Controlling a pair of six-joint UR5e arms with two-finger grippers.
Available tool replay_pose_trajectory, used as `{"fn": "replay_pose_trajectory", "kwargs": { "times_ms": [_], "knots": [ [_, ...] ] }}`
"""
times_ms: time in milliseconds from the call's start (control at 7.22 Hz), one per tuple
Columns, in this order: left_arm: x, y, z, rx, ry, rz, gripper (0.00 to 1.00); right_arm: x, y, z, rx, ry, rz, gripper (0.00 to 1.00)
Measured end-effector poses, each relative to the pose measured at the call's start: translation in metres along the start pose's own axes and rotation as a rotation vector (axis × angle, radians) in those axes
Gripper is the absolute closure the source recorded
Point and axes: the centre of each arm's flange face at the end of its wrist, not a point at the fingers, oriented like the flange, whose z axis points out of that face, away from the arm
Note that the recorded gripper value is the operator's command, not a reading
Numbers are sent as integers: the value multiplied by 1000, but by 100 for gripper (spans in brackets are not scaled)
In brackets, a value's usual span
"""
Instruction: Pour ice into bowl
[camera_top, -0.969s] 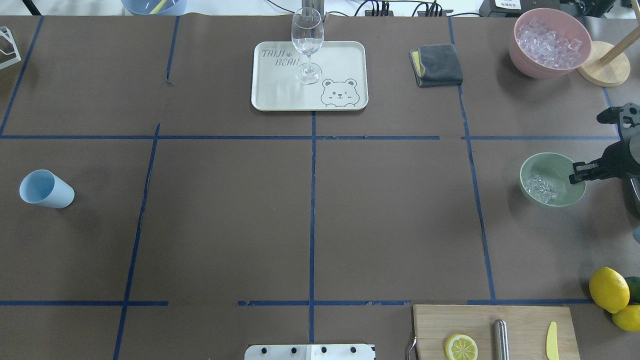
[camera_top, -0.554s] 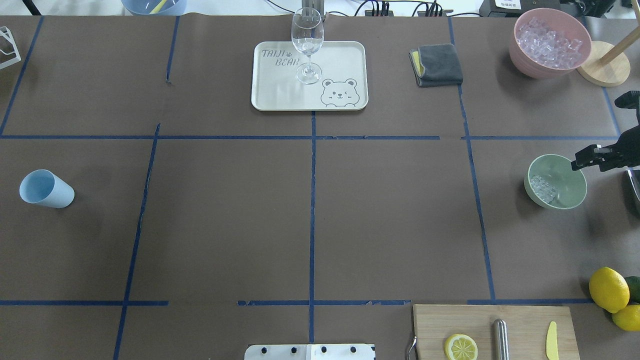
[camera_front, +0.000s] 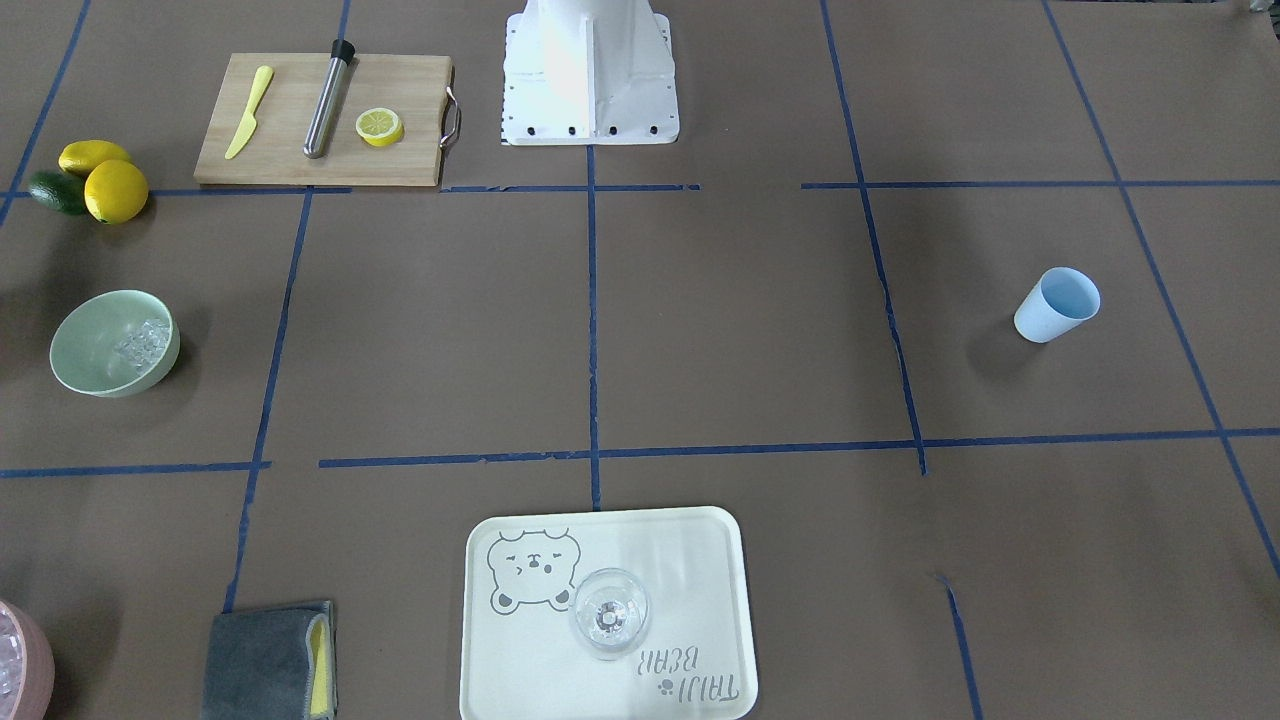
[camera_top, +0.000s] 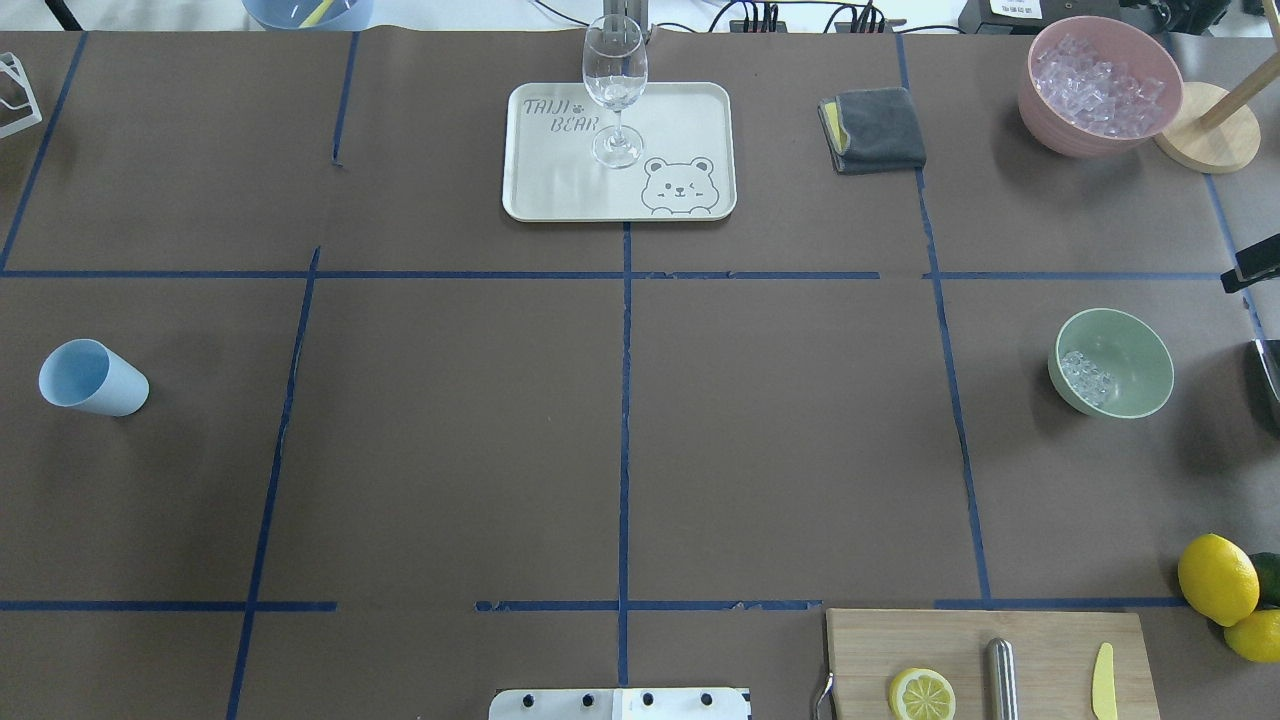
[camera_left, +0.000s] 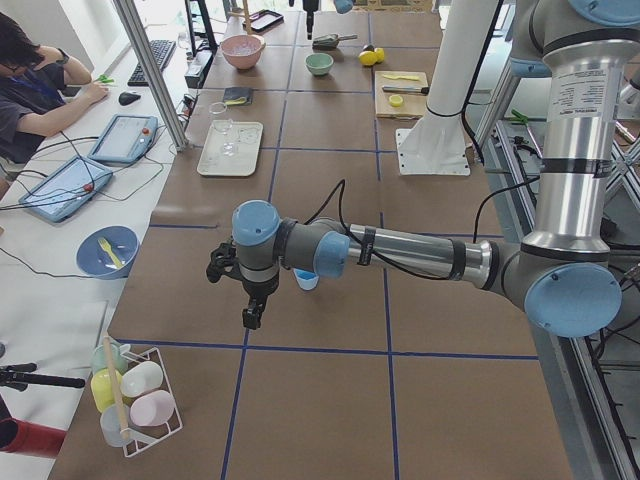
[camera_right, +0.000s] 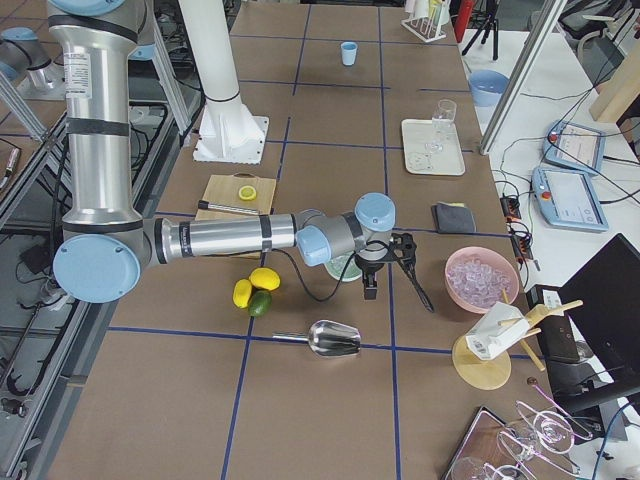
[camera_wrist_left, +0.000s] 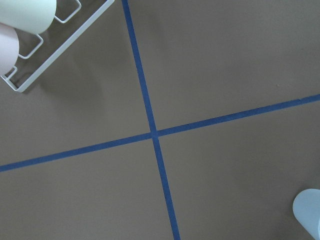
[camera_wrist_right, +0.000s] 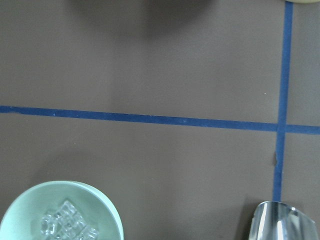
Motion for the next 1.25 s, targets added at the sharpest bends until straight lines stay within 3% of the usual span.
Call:
{"fn": "replay_pose_trajectory", "kwargs": {
  "times_ms": [277,692,969,1246],
  "knots": [
    [-13,7,10,-19,12,-9,0,49,7,-24,-23,-13,-40,0],
    [-24,13,18,-35,18,-10,0,120,33,-53,-54,-28,-30,0],
    [-32,24,18,-34,33,-31,0,154,61,-57,-58,-28,4,0],
    [-35,29,18,-36,39,-43,0,163,65,-57,-57,-20,22,0]
  ]
}}
